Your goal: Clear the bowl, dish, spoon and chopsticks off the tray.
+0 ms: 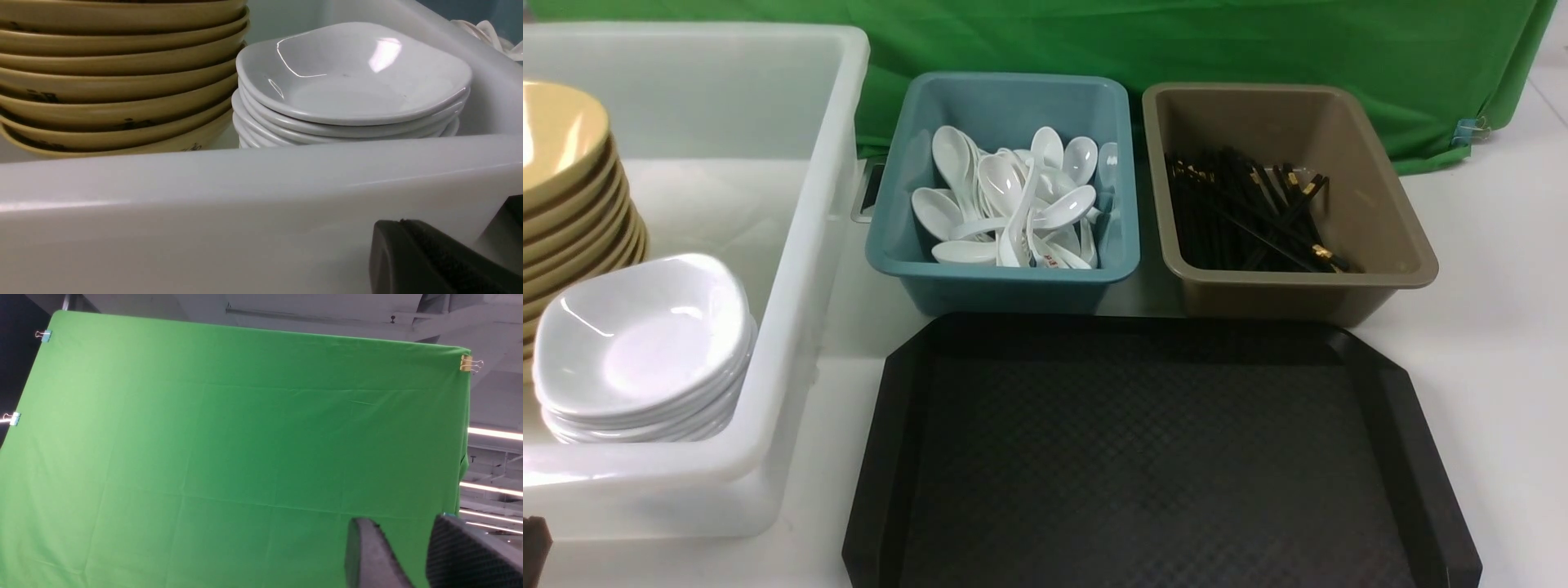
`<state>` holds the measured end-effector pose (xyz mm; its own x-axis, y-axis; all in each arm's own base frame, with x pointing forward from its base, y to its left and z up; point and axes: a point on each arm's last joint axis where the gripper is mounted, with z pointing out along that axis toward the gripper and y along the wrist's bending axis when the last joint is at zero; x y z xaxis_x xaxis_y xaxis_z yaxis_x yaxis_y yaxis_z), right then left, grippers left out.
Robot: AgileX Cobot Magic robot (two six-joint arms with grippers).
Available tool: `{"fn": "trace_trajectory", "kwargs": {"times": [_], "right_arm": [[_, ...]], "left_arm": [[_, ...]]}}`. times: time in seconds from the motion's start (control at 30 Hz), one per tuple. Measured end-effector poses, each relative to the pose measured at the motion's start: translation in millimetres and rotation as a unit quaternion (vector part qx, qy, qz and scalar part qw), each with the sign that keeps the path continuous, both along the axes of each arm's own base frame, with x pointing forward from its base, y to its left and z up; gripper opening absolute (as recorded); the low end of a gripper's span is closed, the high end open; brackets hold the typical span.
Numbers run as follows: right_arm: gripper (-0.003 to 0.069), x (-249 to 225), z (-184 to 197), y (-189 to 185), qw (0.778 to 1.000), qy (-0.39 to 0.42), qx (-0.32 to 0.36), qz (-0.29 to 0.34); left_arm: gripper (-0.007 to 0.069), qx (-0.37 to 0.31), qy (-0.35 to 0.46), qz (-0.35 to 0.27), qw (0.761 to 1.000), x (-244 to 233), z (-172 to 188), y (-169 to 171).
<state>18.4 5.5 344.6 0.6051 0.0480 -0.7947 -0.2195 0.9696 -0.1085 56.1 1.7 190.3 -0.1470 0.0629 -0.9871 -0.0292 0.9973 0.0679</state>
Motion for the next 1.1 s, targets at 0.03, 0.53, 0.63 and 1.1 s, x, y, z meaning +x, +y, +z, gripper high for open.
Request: {"fn": "trace_trajectory", "kwargs": {"times": [0.03,0.53,0.63,1.1], "right_arm": [[0.0219,0,0,0,1.000,0.000,0.000,0.000],[0.0239,2,-7,0,0.999,0.037,-0.022,-0.014],[0.0239,12,-30,1,0.989,0.127,-0.052,-0.058],[0.0240,37,-157,-5,0.907,0.387,-0.086,-0.141]], "left_arm": [[0.0003,0.000,0.000,0.000,1.000,0,0,0],[0.0003,0.002,-0.001,0.000,1.000,0,0,0],[0.0003,0.002,-0.001,0.000,1.000,0,0,0],[0.0003,0.003,0.000,0.000,1.000,0,0,0]]}}
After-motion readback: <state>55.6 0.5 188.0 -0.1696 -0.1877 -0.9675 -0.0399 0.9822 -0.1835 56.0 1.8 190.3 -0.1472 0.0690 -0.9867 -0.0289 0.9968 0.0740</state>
